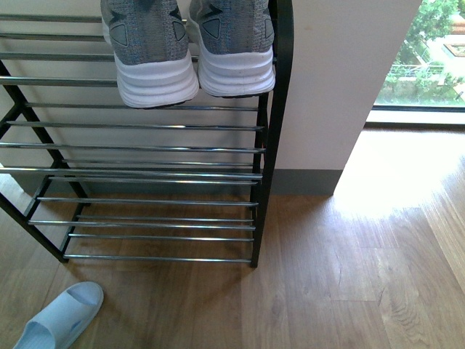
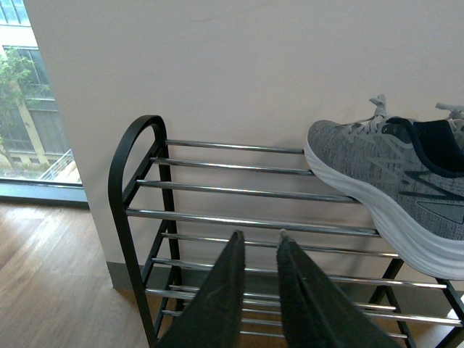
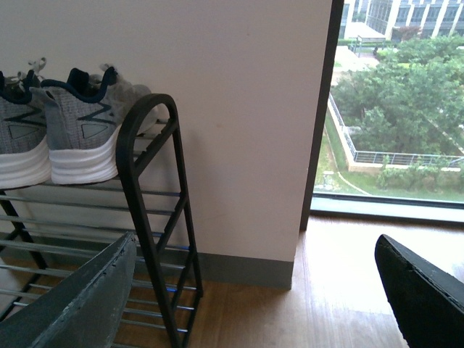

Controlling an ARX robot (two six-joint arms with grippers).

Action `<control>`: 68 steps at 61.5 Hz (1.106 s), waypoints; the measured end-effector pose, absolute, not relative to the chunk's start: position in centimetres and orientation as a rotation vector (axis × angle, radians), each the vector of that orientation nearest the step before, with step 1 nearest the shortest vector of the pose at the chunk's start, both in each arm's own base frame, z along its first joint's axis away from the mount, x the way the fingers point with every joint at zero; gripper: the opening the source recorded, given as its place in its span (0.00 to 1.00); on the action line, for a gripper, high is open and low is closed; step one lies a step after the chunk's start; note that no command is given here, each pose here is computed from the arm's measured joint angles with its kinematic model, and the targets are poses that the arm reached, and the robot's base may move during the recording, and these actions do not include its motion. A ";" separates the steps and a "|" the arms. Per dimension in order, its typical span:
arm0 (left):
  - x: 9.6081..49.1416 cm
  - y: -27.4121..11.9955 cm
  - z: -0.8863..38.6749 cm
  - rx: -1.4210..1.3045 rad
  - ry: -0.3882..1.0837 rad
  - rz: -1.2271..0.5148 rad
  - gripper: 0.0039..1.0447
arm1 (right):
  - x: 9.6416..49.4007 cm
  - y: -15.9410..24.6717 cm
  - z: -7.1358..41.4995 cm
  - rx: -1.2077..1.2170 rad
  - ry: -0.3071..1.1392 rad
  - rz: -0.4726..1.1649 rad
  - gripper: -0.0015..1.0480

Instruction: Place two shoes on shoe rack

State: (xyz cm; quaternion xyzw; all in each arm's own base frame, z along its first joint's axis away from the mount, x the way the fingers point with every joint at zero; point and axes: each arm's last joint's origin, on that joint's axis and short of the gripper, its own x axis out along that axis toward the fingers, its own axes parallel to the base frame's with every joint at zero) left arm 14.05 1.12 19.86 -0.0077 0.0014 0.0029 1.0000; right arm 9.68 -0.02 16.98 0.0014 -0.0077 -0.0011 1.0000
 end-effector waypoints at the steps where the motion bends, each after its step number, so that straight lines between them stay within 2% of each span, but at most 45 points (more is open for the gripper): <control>1: 14.0 1.0 19.8 -0.015 0.003 0.009 0.04 | 9.7 0.0 17.0 0.003 -0.015 -0.002 0.91; 2: 13.9 0.9 19.7 -0.014 0.004 0.029 0.01 | 9.7 0.0 17.0 0.002 -0.015 -0.002 0.91; 43: 11.6 0.0 17.1 -0.010 -0.008 0.002 0.01 | 9.7 0.0 17.0 0.002 -0.015 -0.002 0.91; 68: 10.9 0.0 17.1 -0.010 -0.014 0.002 0.01 | 9.7 0.0 17.0 0.003 -0.015 -0.002 0.91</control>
